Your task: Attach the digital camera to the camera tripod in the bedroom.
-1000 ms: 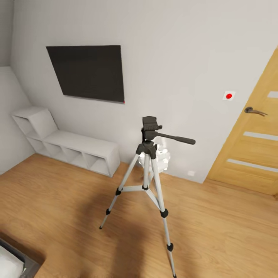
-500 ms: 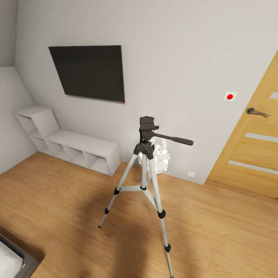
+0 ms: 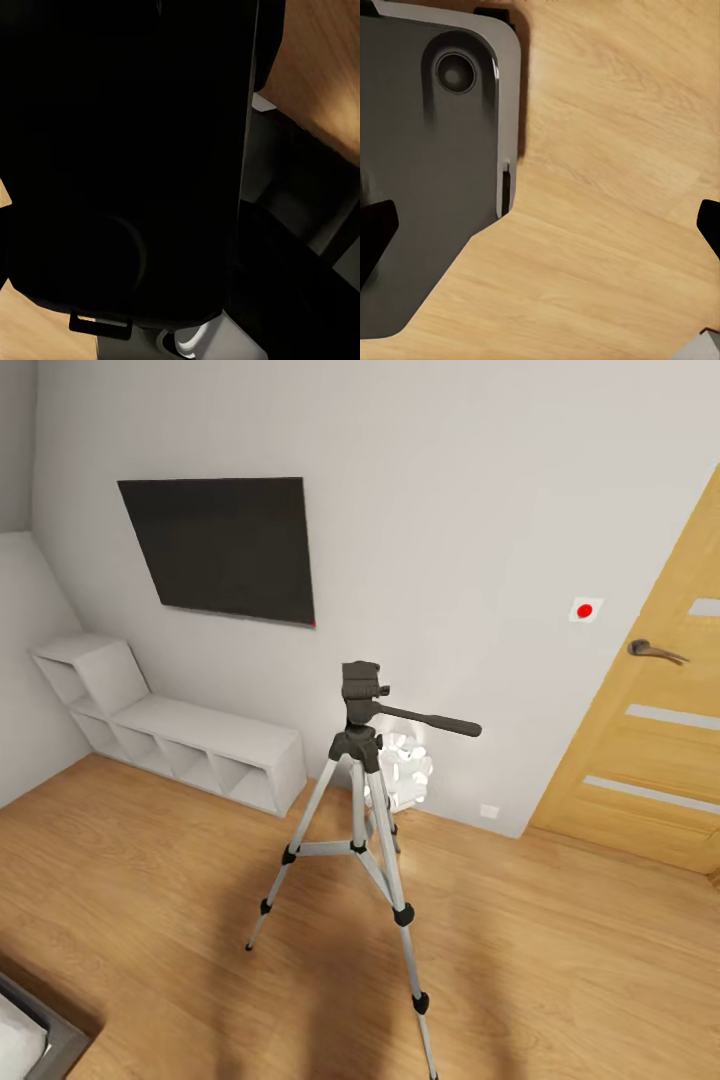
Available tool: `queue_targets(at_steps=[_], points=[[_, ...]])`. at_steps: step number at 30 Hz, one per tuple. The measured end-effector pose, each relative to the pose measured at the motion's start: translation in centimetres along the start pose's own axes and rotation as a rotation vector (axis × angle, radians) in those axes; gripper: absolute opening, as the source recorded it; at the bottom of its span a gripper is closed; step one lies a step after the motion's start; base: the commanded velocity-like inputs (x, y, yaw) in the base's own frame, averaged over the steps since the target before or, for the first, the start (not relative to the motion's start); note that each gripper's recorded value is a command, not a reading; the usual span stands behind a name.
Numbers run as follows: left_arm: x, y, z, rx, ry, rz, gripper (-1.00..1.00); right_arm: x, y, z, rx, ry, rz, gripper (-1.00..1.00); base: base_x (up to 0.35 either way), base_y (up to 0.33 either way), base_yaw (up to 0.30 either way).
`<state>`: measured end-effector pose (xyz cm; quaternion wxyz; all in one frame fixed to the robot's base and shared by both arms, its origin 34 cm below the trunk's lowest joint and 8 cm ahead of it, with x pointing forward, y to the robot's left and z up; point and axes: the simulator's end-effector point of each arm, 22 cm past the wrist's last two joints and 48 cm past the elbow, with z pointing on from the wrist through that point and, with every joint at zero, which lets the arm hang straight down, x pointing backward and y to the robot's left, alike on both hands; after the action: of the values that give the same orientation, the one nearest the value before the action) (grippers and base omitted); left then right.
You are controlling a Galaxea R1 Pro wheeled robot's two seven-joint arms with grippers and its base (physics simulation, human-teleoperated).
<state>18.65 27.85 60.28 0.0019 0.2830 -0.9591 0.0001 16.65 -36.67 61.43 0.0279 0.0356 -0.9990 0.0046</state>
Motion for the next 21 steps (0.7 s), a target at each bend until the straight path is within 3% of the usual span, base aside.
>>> queue_targets(at_steps=[15, 21], points=[[0.1, -0.1, 0.0, 0.001, 0.001, 0.0, -1.0, -1.2, 0.0, 0.0, -0.002, -0.023, -0.006, 1.0, 0.0, 0.0, 0.0], [0.1, -0.1, 0.0, 0.001, 0.001, 0.0, -1.0, -10.1, 0.3, -0.8, 0.001, -0.186, -0.039, 1.0, 0.0, 0.0, 0.0]])
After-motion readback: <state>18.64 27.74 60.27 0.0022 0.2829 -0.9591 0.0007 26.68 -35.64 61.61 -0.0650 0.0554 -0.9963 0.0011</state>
